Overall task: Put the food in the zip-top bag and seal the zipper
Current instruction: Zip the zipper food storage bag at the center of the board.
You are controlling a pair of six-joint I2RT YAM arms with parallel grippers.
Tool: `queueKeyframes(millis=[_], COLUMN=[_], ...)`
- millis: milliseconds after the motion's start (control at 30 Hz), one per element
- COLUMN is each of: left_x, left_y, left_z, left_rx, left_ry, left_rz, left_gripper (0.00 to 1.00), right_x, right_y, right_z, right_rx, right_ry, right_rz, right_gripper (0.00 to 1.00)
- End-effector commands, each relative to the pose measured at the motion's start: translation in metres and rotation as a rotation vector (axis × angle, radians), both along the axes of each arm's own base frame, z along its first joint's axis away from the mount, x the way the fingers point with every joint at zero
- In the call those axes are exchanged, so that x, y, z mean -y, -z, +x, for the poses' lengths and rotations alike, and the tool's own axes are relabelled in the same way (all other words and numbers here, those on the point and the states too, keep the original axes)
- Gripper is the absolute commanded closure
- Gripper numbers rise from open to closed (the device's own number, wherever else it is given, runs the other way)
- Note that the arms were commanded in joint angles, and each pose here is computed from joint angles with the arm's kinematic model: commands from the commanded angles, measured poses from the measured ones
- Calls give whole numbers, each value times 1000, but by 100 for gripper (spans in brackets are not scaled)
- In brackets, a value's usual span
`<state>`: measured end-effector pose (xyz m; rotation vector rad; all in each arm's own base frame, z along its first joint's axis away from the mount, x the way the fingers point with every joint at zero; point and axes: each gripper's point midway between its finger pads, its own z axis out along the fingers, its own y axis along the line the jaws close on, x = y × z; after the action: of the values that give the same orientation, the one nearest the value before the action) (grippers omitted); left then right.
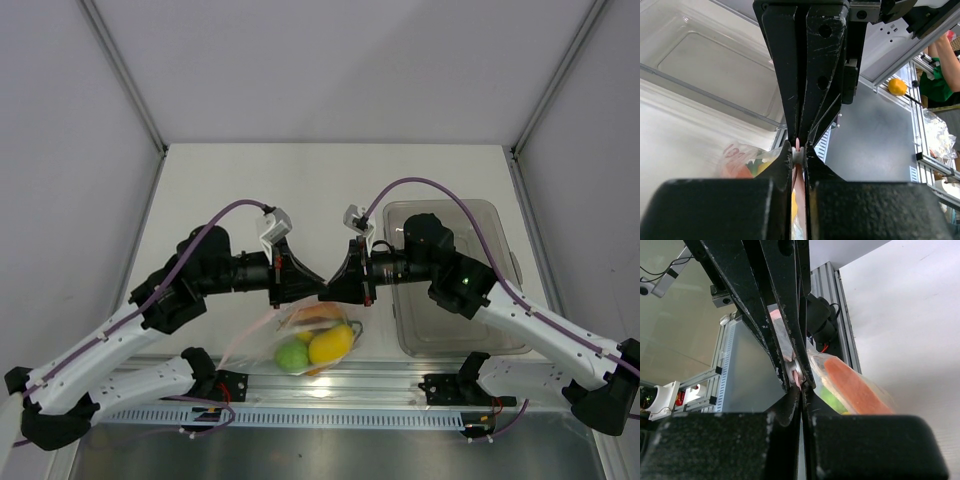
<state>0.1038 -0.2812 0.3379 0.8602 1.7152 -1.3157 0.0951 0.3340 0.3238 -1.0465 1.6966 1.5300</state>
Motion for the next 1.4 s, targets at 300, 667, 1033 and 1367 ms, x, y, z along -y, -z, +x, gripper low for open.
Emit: queueKeyframes(millis=[300, 667, 1033, 1367], left_x=[-5, -17, -24, -34], left_y=[-13, 3, 11, 33], left_z=[-11, -23, -28, -27], left_rx=[-26, -34, -33, -82], left_ry=[25, 24, 21, -28], left_rz=[-72, -93, -85, -16], left_gripper=[100, 100, 100, 100], right_x=[-4, -9, -9, -3], right_y=[-33, -28, -27, -27], right_z=[9, 14, 15, 19], right_rx=[-2, -105, -118, -103], right_ry=[71, 76, 75, 93], right_rz=[129, 175, 184, 180], right_gripper=[100, 100, 100, 100])
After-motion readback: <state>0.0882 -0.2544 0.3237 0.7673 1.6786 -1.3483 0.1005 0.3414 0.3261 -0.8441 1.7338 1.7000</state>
